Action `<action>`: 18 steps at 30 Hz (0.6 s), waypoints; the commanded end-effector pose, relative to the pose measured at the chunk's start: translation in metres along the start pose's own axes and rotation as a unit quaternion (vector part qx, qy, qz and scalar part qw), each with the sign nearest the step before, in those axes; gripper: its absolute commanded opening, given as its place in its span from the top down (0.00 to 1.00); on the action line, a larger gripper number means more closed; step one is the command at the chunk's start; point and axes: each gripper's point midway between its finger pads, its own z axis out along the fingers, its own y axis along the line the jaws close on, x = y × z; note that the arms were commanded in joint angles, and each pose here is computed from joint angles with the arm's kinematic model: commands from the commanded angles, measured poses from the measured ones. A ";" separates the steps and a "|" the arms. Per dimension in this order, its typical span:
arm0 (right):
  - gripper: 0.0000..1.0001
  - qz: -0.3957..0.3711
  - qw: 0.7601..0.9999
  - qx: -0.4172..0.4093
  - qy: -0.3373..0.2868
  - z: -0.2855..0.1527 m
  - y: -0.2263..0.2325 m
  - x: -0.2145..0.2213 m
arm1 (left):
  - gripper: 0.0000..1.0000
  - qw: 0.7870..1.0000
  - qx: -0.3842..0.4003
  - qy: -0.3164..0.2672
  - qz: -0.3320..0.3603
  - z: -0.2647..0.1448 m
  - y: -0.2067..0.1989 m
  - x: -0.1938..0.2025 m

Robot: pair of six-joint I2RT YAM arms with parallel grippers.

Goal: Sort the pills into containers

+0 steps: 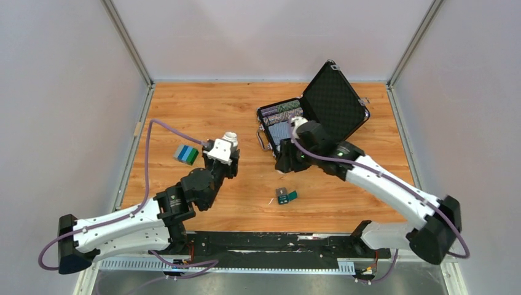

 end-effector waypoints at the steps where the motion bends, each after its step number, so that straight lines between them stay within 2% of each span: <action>1: 0.61 0.004 0.997 -0.068 -0.036 -0.042 0.004 -0.012 | 1.00 0.996 0.075 -0.036 -0.007 0.007 -0.036 -0.007; 6: 0.60 -0.017 0.991 -0.116 -0.058 -0.083 0.016 -0.021 | 1.00 0.979 0.187 -0.047 0.066 0.008 -0.081 0.012; 11: 0.59 -0.030 0.992 -0.109 -0.052 -0.098 0.018 -0.024 | 1.00 0.964 0.251 -0.023 0.081 0.013 -0.106 0.027; 18: 0.59 -0.022 0.989 -0.141 -0.049 -0.104 0.033 -0.031 | 1.00 0.915 0.394 -0.006 0.090 0.000 -0.137 0.043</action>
